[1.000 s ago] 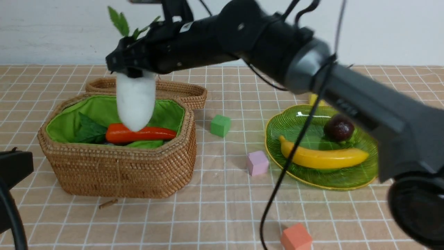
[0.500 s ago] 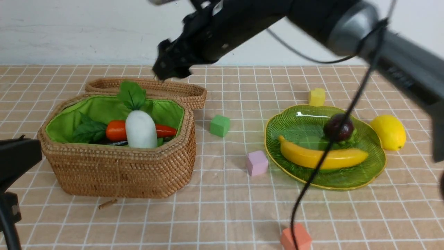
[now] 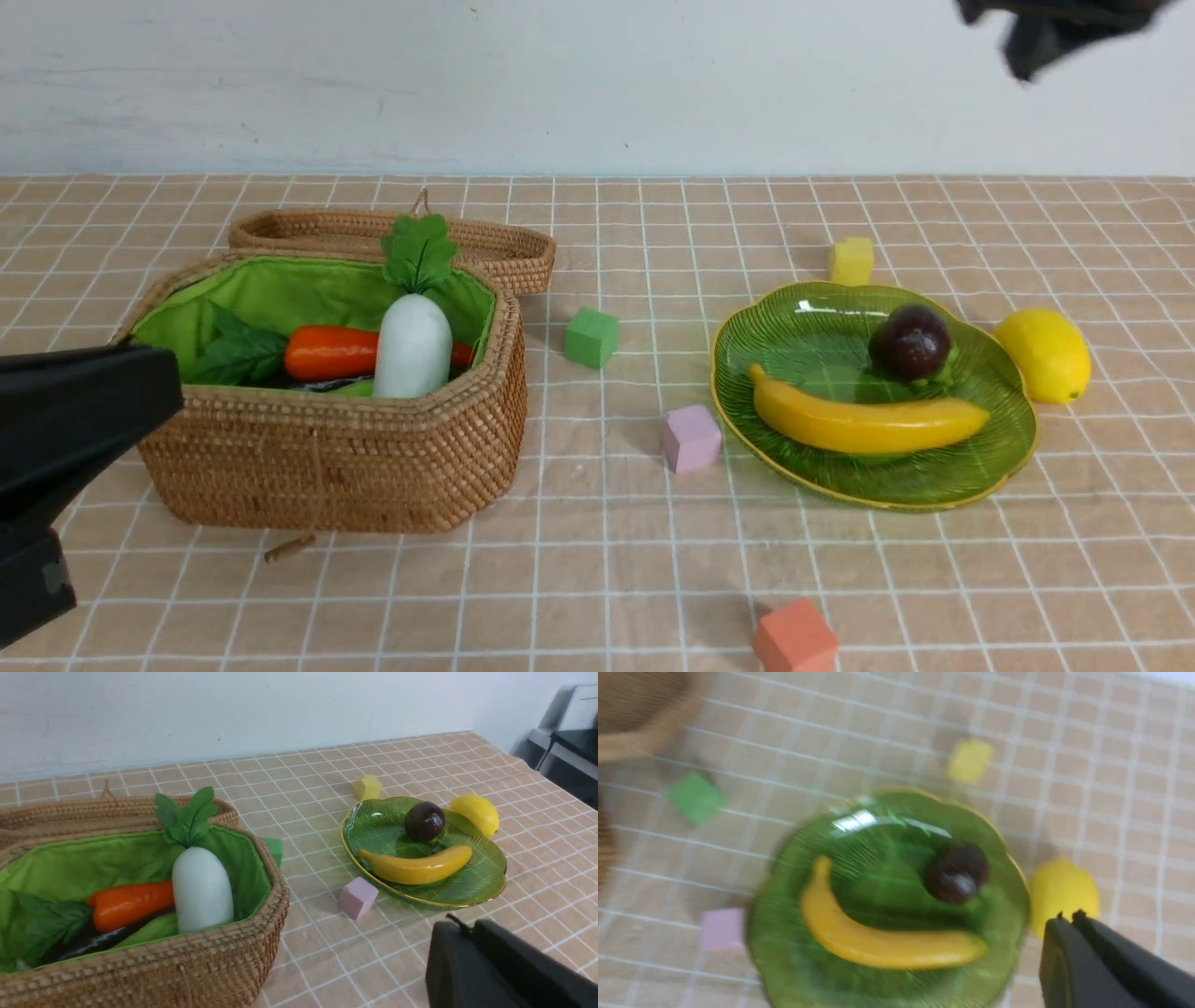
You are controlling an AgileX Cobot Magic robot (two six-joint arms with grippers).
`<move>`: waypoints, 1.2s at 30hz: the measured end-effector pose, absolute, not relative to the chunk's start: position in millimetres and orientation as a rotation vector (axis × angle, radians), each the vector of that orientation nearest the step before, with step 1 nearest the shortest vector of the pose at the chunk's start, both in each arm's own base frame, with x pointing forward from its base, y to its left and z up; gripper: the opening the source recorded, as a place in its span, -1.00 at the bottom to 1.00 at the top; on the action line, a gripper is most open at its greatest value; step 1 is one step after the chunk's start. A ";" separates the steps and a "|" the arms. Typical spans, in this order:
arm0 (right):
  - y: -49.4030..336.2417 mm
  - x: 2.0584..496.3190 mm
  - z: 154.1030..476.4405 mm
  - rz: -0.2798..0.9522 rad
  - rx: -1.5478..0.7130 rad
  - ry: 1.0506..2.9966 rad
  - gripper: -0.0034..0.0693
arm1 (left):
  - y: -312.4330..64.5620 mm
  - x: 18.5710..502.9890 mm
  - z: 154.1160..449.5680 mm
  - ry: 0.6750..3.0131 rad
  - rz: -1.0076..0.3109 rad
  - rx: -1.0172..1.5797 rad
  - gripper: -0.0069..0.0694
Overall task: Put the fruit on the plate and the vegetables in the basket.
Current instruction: Use the right arm to grab a lemon and put it into the right plate
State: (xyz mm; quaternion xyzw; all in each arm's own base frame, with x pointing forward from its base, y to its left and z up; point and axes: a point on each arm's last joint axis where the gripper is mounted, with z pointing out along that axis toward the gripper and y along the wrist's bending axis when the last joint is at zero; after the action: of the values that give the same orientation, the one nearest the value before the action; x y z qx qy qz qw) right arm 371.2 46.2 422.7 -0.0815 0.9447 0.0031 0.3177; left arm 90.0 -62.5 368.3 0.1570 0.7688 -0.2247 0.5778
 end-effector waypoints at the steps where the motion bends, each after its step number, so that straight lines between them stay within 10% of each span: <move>1: 30.7 372.3 410.1 -0.005 -0.148 2.532 -0.84 | -63.1 89.6 368.0 1.801 -0.532 0.375 -0.72; 4: -10.3 382.1 362.1 0.019 0.046 2.625 -0.67 | -64.5 88.4 367.4 1.807 -0.548 0.391 -0.72; 14: -69.9 443.0 234.6 0.167 0.352 2.584 0.92 | -65.5 86.0 362.4 1.860 -0.549 0.428 -0.72; 36: -72.5 472.3 186.5 0.169 0.281 2.530 0.86 | -67.4 83.6 359.0 1.916 -0.607 0.403 -0.72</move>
State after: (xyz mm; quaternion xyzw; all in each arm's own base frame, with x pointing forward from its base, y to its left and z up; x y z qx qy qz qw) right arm 472.3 -72.5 186.5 0.1054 0.9488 0.0635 0.2909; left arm 83.6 -67.4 359.0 0.1682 0.7988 -0.2530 0.5192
